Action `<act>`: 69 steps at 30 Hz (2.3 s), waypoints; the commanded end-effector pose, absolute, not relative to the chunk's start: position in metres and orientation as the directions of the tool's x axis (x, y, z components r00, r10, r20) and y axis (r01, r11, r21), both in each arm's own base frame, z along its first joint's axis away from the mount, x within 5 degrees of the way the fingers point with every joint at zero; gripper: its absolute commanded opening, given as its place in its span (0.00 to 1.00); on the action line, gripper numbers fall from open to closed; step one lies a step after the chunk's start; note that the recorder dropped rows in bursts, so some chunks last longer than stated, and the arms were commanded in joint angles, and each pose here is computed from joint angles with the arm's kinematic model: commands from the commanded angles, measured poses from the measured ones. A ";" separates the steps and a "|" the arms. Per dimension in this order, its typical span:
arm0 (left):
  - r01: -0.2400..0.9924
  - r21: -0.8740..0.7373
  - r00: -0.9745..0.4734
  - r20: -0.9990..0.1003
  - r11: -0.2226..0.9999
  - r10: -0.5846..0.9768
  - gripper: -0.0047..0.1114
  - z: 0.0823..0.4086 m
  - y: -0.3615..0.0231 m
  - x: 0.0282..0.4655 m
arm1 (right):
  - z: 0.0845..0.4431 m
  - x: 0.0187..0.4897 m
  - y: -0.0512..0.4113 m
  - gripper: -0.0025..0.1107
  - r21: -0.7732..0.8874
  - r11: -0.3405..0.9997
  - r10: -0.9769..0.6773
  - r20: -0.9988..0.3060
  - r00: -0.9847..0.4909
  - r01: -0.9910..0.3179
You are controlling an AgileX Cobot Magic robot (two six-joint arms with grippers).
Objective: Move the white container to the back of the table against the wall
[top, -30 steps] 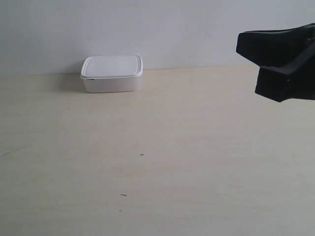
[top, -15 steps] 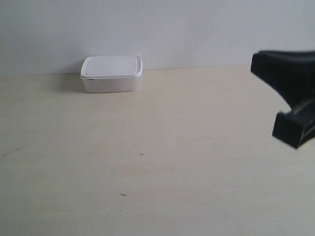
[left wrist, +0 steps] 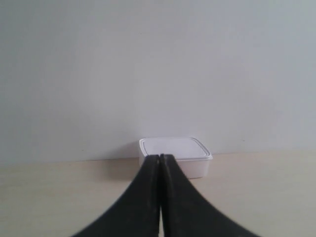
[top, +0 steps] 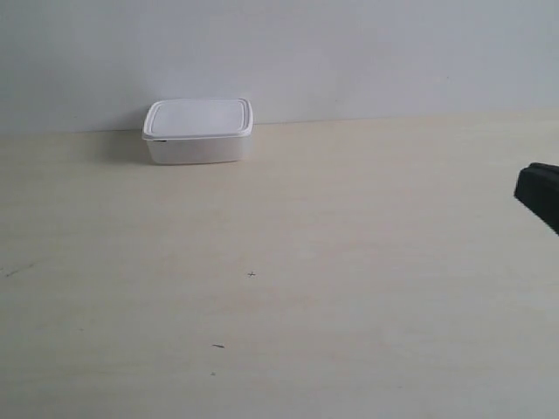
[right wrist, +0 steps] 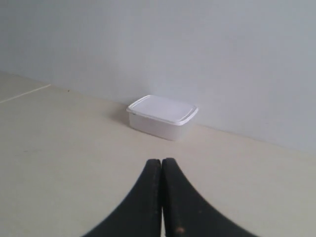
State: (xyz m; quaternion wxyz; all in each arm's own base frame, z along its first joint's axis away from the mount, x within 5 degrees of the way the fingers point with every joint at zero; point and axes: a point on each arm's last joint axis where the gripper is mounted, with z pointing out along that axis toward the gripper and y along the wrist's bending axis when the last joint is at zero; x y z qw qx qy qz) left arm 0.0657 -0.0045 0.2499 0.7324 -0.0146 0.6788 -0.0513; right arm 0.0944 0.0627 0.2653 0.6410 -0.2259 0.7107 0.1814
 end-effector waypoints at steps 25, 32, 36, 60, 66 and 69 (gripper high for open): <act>0.043 0.114 -0.016 -0.993 0.993 0.115 0.04 0.217 -0.004 0.068 | 0.214 0.075 0.019 0.02 -0.053 0.968 -0.069 -0.996 -0.057 -0.245; 0.018 0.129 -0.018 -0.991 0.991 0.130 0.04 0.217 -0.002 0.068 | 0.214 0.075 0.019 0.02 -0.053 0.968 -0.069 -0.996 -0.057 -0.245; -0.035 0.026 -0.018 -1.000 0.999 0.025 0.04 0.217 0.003 0.068 | 0.214 0.075 0.019 0.02 -0.053 0.968 -0.069 -0.996 -0.057 -0.245; 0.073 0.041 -0.311 -0.948 0.996 0.062 0.04 0.181 -0.005 0.064 | 0.214 0.075 0.019 0.02 -0.051 0.968 -0.067 -0.996 -0.058 -0.245; 0.073 0.041 -0.311 -0.948 0.996 0.062 0.04 0.181 -0.005 0.064 | 0.214 0.075 0.019 0.02 -0.051 0.968 -0.067 -0.996 -0.058 -0.245; 0.073 0.041 -0.311 -0.948 0.996 0.062 0.04 0.181 -0.005 0.064 | 0.214 0.075 0.019 0.02 -0.051 0.968 -0.067 -0.996 -0.058 -0.245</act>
